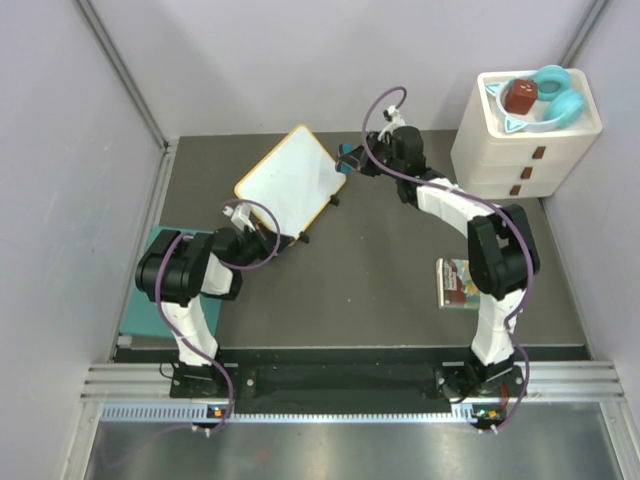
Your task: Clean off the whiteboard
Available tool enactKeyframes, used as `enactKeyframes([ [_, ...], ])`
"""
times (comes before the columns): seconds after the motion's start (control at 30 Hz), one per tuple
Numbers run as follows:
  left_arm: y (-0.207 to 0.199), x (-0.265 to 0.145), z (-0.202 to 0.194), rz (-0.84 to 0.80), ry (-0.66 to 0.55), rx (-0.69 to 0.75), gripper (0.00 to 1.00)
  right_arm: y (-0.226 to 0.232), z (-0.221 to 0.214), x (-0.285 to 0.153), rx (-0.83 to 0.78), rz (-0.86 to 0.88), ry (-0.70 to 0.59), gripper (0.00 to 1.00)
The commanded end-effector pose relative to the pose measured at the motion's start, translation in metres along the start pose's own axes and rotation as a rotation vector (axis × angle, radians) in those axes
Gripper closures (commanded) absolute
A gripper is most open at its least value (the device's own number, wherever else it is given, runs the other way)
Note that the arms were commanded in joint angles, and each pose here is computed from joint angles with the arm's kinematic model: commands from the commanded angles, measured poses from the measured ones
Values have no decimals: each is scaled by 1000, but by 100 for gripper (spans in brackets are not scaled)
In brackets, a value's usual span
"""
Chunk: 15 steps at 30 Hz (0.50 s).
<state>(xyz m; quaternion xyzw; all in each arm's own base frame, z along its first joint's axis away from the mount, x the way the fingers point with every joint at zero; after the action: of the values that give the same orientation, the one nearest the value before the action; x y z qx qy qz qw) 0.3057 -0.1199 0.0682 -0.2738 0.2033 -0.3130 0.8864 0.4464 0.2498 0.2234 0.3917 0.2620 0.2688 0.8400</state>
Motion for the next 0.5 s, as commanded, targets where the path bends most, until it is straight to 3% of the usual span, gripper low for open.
enactKeyframes([
  [0.0, -19, -13, -29, -119, 161, -24, 98, -16, -11, -20, 21, -26, 41, 100],
  [0.17, -20, -16, -29, -99, 140, -32, 85, -33, -30, -37, 59, -157, 120, 97],
  [0.33, -21, -18, -28, -87, 134, -30, 66, -52, -48, -47, 94, -235, 167, 82],
  [0.37, -20, -18, -28, -82, 133, -30, 57, -55, -51, -46, 95, -241, 177, 79],
  [0.4, -21, -19, -28, -82, 129, -26, 54, -60, -57, -45, 106, -253, 207, 72],
  [0.47, -21, -20, -28, -76, 125, -24, 44, -63, -60, -43, 114, -253, 228, 67],
])
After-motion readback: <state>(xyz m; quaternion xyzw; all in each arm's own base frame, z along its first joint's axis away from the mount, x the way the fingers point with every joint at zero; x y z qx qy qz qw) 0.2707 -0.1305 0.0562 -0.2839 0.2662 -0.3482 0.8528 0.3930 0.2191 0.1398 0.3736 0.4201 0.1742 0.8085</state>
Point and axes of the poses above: each gripper's point midway between its finger pads, its own x axis out along the fingers, its own y axis along the line the jaws close on, z = x × y, the point moved 8 cm from there along -x, back along the fingers, and after that the axes turned 12 degrees about x, right-handed, at the moved point
